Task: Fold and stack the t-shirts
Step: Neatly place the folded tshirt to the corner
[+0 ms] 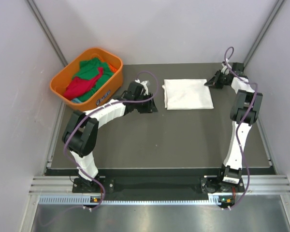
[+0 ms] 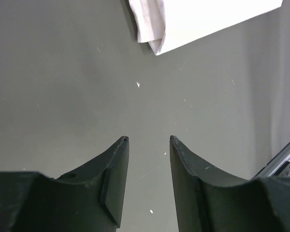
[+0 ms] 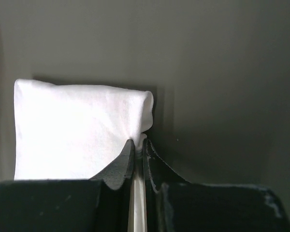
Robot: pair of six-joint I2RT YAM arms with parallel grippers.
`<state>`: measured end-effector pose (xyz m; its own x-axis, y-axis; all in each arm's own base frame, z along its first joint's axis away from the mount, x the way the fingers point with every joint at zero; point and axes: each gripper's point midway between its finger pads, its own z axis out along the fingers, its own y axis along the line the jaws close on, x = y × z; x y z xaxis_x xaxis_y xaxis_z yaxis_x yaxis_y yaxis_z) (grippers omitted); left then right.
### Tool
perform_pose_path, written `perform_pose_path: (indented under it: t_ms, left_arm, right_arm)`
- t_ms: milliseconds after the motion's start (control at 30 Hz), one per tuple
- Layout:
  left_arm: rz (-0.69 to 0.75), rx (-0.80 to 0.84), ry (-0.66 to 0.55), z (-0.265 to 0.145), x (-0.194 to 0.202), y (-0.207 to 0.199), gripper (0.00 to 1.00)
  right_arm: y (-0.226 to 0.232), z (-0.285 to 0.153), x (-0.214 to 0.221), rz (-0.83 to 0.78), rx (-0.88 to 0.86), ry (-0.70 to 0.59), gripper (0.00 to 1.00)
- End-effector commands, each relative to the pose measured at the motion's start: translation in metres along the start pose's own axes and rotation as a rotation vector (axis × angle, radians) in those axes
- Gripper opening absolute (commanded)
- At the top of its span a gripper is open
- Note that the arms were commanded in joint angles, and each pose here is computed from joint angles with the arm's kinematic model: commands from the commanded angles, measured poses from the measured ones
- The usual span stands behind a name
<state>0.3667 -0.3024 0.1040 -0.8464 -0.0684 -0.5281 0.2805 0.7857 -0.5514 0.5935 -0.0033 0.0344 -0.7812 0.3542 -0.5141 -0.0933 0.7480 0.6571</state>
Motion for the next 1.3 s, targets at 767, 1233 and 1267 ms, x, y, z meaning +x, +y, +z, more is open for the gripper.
perform_pose_path:
  t_ms: [767,1233,1267]
  left_arm:
    - [0.056,0.109,-0.067,-0.015,-0.021,-0.040,0.44]
    - [0.042,0.114,-0.049,-0.006,-0.020,-0.039,0.44]
    - [0.040,0.116,-0.050,-0.006,-0.020,-0.040,0.44]
  right_arm:
    - [-0.078,-0.080,-0.167,-0.317,0.482,-0.444,0.00]
    - [-0.110,-0.105,-0.205,-0.438,0.553,-0.580,0.00]
    - [-0.109,-0.106,-0.208,-0.456,0.557,-0.587,0.00]
